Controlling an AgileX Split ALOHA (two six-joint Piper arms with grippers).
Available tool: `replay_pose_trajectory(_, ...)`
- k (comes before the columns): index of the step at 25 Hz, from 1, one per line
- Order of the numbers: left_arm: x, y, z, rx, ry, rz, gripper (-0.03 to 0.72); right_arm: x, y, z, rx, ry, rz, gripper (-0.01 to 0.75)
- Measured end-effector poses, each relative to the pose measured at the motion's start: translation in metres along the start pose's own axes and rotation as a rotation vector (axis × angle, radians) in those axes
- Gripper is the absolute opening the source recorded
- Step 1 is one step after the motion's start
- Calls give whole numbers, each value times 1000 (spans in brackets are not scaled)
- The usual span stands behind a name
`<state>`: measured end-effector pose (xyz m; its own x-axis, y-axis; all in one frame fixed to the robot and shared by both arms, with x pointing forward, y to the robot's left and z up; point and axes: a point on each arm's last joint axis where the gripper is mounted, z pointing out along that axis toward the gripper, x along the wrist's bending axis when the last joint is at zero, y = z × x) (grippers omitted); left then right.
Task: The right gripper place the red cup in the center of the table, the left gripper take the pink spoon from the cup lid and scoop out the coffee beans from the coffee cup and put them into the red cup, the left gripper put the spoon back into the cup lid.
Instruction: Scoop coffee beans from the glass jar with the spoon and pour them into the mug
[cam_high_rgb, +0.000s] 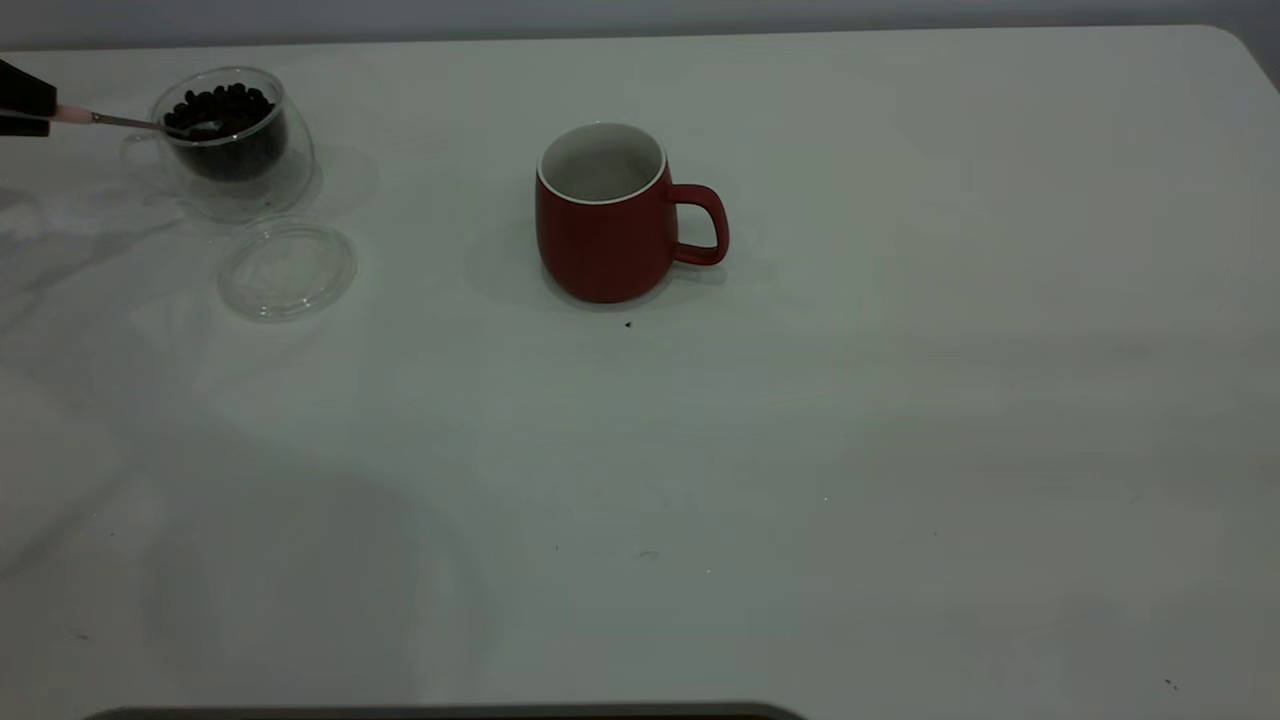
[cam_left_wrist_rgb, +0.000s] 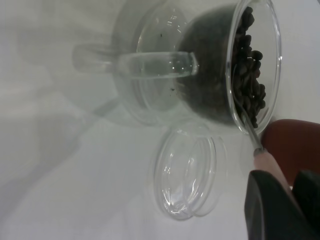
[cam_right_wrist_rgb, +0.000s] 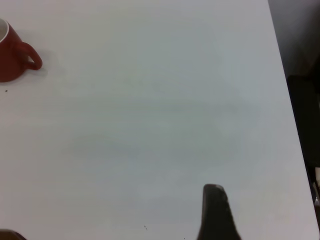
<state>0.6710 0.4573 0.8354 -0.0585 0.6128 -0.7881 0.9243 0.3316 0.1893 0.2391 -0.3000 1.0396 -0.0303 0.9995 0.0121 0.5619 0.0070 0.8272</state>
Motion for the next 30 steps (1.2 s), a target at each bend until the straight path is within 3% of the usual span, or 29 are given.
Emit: replay_pose_trajectory(30,6,-1,-22,-47,-114,-25,119,0,0,0,0,0,0,535)
